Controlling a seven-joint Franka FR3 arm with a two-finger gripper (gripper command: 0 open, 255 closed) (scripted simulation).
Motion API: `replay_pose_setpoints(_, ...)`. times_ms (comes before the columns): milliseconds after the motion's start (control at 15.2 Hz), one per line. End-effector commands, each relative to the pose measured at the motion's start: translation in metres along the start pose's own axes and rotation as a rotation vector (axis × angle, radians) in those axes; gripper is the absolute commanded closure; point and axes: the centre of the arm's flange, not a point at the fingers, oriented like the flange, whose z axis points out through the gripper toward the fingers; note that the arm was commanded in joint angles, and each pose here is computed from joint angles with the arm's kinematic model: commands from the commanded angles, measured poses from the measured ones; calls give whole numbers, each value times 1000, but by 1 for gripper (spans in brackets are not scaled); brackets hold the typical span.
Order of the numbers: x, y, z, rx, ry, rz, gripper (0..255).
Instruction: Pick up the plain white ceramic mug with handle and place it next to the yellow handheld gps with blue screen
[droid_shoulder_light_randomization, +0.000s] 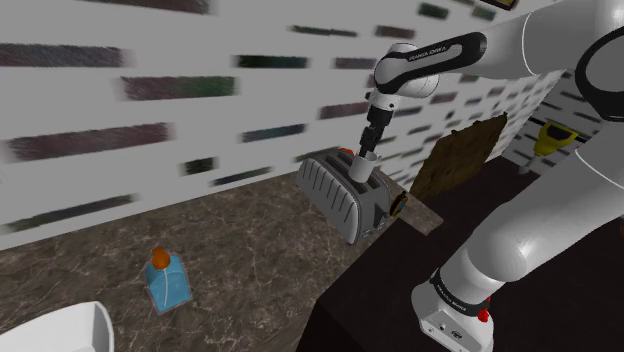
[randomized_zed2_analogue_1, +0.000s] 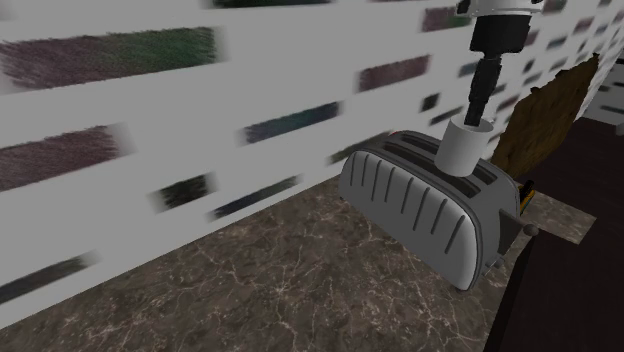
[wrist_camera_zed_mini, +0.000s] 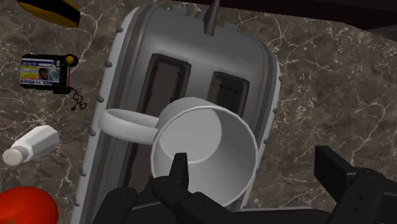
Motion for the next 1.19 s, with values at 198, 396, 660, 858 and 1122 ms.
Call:
replay_pose_setpoints(198, 16, -32, 29, -180, -31, 192, 0)
replay_pose_setpoints(396, 15, -29, 45, -180, -31, 192, 0)
replay_pose_setpoints(660, 15, -28, 53, -180, -31, 192, 0)
replay_pose_setpoints(858, 15, -28, 53, -180, -31, 192, 0)
replay_pose_setpoints(1122, 15, -28, 53, -180, -31, 192, 255)
